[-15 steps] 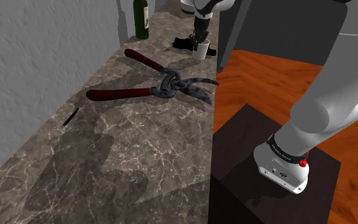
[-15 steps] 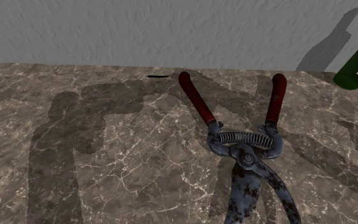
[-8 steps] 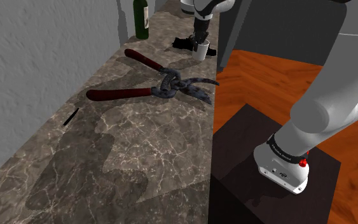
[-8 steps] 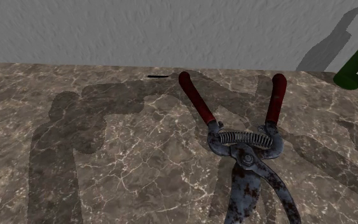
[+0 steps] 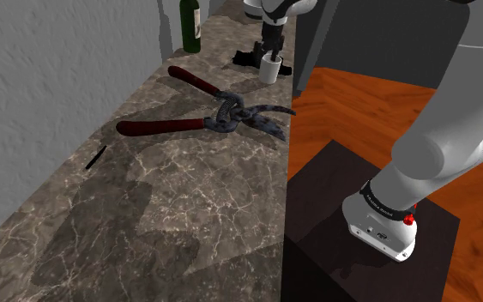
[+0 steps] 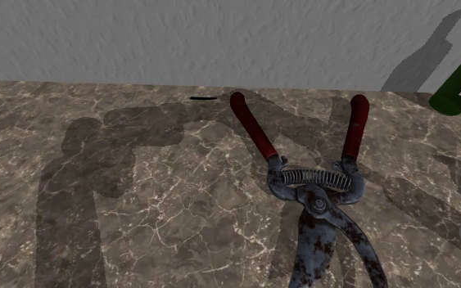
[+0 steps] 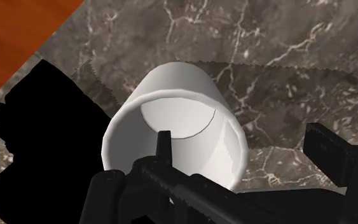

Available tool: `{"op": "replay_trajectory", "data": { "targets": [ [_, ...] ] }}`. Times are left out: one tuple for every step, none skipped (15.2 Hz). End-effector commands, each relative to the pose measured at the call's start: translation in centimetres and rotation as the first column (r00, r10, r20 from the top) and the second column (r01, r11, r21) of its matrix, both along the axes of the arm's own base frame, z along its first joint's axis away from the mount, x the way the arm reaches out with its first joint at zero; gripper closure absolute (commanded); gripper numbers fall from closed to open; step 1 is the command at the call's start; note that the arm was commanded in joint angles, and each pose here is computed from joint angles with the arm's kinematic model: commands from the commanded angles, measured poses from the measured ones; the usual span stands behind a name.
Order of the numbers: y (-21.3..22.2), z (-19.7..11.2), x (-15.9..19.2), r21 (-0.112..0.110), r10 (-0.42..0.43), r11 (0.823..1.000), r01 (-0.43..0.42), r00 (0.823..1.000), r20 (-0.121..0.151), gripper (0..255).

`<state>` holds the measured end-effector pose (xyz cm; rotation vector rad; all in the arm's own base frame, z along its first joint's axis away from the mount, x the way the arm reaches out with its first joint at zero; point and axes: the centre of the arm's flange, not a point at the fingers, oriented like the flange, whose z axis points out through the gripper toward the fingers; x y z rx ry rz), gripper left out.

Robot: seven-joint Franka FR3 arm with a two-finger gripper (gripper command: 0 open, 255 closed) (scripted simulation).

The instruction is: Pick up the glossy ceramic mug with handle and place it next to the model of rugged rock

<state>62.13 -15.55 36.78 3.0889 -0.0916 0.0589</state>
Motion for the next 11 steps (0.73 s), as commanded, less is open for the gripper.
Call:
{"op": "replay_trajectory", "data": {
  "targets": [
    [0.0,2.0,0.0,0.000,0.000,1.000,0.000,1.000,0.000,0],
    [0.1,3.3,-0.1,0.000,0.000,1.000,0.000,1.000,0.000,0],
    [0.1,4.4,-0.1,0.000,0.000,1.000,0.000,1.000,0.000,0],
    [0.1,4.4,-0.1,0.000,0.000,1.000,0.000,1.000,0.000,0],
    [0.1,4.4,-0.1,0.000,0.000,1.000,0.000,1.000,0.000,0],
    [0.1,4.4,-0.1,0.000,0.000,1.000,0.000,1.000,0.000,0],
    [0.1,4.4,-0.1,0.000,0.000,1.000,0.000,1.000,0.000,0],
    [0.1,4.4,-0.1,0.000,0.000,1.000,0.000,1.000,0.000,0],
    [0.1,4.4,-0.1,0.000,0.000,1.000,0.000,1.000,0.000,0],
    [0.1,4.4,-0.1,0.000,0.000,1.000,0.000,1.000,0.000,0],
    [0.1,4.4,-0.1,0.000,0.000,1.000,0.000,1.000,0.000,0]
  ]
}}
